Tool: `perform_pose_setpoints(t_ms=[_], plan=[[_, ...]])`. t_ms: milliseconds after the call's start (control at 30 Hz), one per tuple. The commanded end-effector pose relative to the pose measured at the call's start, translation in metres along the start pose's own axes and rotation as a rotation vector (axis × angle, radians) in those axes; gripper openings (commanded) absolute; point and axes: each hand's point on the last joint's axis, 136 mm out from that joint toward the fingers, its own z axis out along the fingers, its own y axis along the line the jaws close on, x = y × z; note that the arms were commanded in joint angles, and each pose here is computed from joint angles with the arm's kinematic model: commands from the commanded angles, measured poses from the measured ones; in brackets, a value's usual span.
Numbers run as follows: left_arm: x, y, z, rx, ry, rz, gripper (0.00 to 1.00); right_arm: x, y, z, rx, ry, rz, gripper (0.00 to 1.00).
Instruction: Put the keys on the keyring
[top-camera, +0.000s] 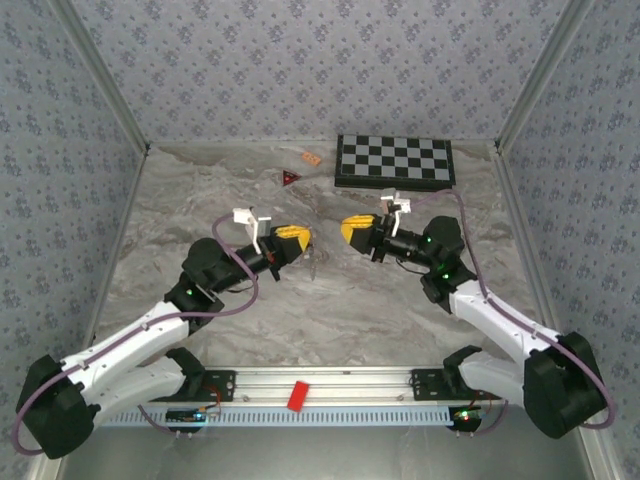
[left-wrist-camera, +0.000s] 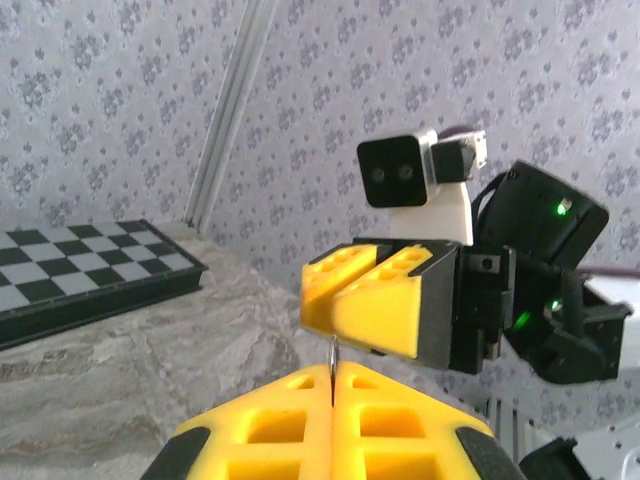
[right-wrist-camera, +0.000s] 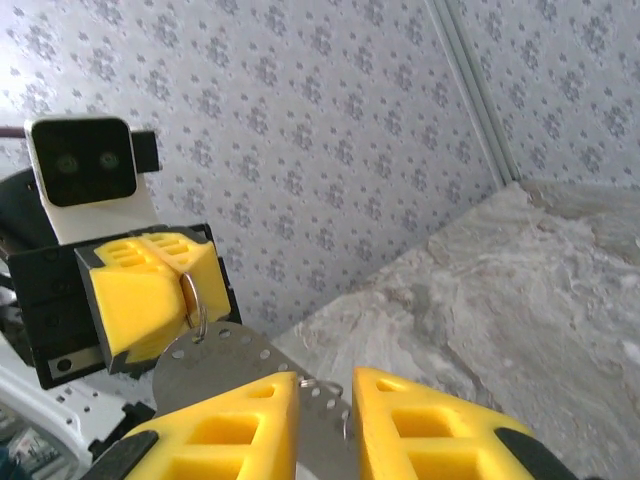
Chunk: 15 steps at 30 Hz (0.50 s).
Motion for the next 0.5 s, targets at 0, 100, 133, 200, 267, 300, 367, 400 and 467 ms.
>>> perform_pose_setpoints(t_ms=[0,100,133,200,267,300,367,400,467], plan=[[-0.035,-0.016,0.001,0.048,-0.151,-0.007,0.00,-0.026,0.020,0.003,-0.082,-0.122,0.011,0.20],[-0.037,-0.019,0.004,0.053,-0.169,-0.011,0.00,-0.030,0.028,0.008,-0.114,-0.138,0.016,0.20],[-0.037,-0.019,0.005,0.052,-0.172,-0.012,0.00,-0.030,0.030,0.010,-0.123,-0.137,0.016,0.21],[-0.037,-0.019,0.007,0.055,-0.172,-0.009,0.00,-0.030,0.035,0.013,-0.138,-0.133,0.011,0.21],[-0.037,-0.018,0.008,0.050,-0.172,-0.011,0.00,-0.030,0.040,0.016,-0.152,-0.129,0.002,0.23],[-0.037,-0.017,0.008,0.047,-0.172,-0.012,0.00,-0.029,0.042,0.017,-0.156,-0.125,0.001,0.23],[-0.037,-0.018,0.009,0.050,-0.174,-0.013,0.00,-0.028,0.044,0.019,-0.161,-0.121,0.000,0.23],[-0.036,-0.018,0.009,0.051,-0.172,-0.016,0.00,-0.028,0.045,0.020,-0.165,-0.121,-0.001,0.23],[-0.037,-0.018,0.010,0.053,-0.175,-0.016,0.00,-0.027,0.047,0.023,-0.173,-0.119,0.003,0.23]])
